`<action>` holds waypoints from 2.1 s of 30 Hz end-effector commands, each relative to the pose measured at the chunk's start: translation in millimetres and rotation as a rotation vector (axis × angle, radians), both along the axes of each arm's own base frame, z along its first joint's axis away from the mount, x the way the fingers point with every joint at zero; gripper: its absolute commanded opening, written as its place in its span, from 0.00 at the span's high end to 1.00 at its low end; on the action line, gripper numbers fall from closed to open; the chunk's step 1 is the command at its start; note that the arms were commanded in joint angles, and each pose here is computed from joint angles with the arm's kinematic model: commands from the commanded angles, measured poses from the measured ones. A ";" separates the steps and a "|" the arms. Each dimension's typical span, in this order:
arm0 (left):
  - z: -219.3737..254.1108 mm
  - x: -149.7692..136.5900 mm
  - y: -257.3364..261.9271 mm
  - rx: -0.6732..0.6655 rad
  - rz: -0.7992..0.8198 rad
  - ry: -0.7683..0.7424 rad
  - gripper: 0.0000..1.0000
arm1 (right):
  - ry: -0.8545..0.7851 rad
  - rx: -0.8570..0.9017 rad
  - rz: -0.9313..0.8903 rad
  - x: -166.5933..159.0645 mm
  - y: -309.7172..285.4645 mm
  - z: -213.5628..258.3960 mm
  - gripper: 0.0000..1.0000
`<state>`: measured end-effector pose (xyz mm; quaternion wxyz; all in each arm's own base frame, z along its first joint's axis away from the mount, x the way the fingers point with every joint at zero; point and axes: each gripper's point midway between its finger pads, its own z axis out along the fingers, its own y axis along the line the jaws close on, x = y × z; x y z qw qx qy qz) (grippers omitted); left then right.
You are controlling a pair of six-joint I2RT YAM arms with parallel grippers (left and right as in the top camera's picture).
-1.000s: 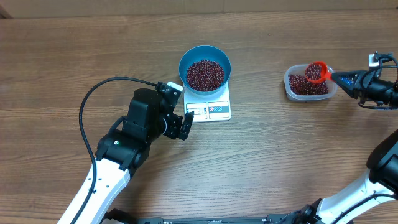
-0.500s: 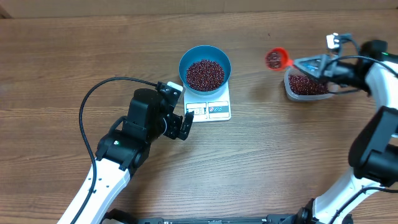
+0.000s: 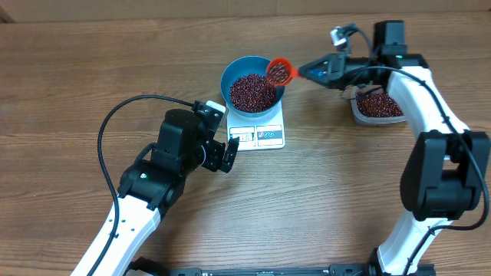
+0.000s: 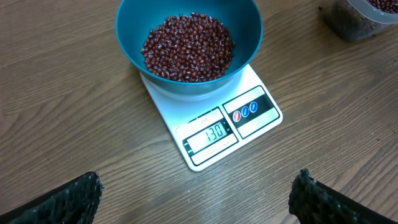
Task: Scoop item into bowl and weigh 150g on scale
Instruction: 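Tip the scoop to pour beans into the teal bowl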
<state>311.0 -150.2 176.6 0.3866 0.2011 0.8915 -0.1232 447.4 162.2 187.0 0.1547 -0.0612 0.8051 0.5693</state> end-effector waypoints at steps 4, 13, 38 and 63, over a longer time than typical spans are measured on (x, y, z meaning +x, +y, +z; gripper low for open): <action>-4.1 -0.1 0.2 -0.006 0.006 0.016 0.00 | -0.047 -0.153 -0.047 13.8 29.6 8.4 0.96; -4.1 -0.2 0.2 -0.006 0.006 0.016 0.01 | -0.159 -0.362 -0.094 17.3 52.8 3.9 0.96; -4.0 -0.1 0.3 -0.006 0.006 0.016 0.00 | -0.465 -0.756 -0.173 15.1 73.2 20.7 0.96; -4.1 -0.1 0.1 -0.006 0.006 0.016 0.00 | -0.461 -0.757 -0.171 14.2 72.7 20.4 0.96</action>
